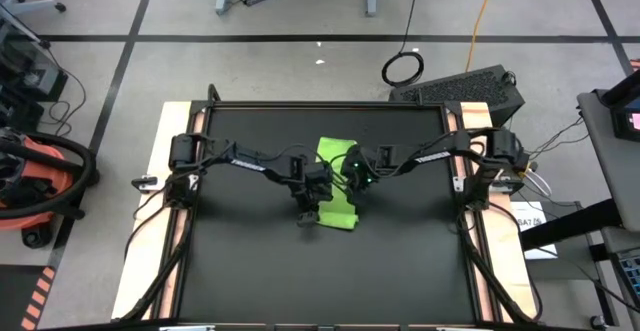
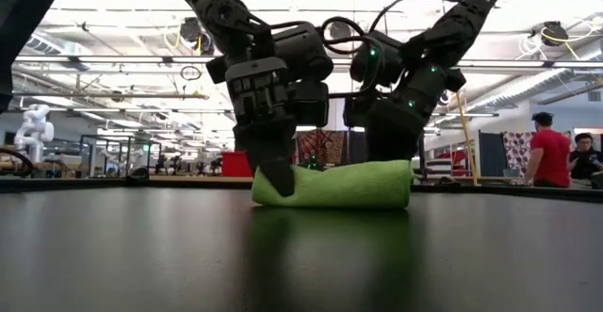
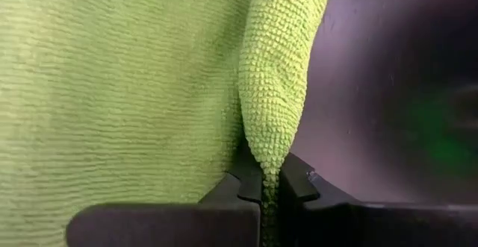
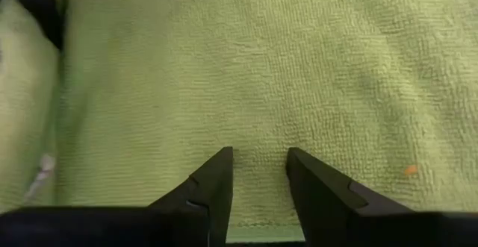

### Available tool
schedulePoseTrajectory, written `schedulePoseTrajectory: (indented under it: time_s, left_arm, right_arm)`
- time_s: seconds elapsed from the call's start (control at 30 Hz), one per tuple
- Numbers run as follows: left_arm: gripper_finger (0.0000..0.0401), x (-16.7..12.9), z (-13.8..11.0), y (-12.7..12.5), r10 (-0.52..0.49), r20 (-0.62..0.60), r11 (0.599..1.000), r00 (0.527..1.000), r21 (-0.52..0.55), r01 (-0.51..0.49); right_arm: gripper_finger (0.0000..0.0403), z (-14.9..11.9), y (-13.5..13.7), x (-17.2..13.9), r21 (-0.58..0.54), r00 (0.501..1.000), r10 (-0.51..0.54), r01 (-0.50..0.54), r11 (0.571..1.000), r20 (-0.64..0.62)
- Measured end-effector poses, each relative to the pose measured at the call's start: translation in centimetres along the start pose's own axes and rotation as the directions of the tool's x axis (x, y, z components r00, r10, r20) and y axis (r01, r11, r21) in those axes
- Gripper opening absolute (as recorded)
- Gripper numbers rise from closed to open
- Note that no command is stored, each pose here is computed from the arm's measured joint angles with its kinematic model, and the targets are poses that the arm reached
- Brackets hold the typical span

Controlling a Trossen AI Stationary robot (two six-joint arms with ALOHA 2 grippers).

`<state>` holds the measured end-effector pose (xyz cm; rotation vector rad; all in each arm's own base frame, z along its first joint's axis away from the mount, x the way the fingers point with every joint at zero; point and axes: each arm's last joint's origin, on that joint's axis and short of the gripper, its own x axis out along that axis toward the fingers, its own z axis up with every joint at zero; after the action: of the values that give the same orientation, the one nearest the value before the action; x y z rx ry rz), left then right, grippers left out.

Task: Roll towel
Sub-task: Roll the green microfiber towel

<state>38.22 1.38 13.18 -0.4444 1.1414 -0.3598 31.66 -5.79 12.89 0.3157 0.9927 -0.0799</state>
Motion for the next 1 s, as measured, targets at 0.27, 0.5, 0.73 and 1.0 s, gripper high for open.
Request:
schedulePoseTrajectory:
  time_s: [0.27,0.5,0.73,1.0]
  left_arm:
    - [0.0005,0.7,-0.3,-1.4,0.015,-0.041,1.0,0.999,0.021,-0.014]
    - [0.0008,1.0,-0.4,-2.2,0.04,-0.069,0.999,0.997,0.01,-0.039]
    - [0.001,1.0,-0.4,-2.2,0.047,-0.067,0.999,0.997,-0.018,-0.049]
    - [0.001,0.8,-0.4,-1.7,0.061,-0.065,0.998,0.996,-0.029,-0.063]
  right_arm:
    - [0.0112,0.1,-0.3,0.9,-0.016,1.0,0.005,-0.005,1.0,0.021]
    - [0.0104,0.3,-1.7,0.7,0.005,1.0,-0.014,0.014,1.0,0.027]
    - [0.0102,0.2,-2.2,0.6,0.013,0.999,-0.022,0.021,1.0,0.025]
    - [0.011,0.3,-2.0,0.3,-0.008,1.0,-0.004,0.005,1.0,0.031]
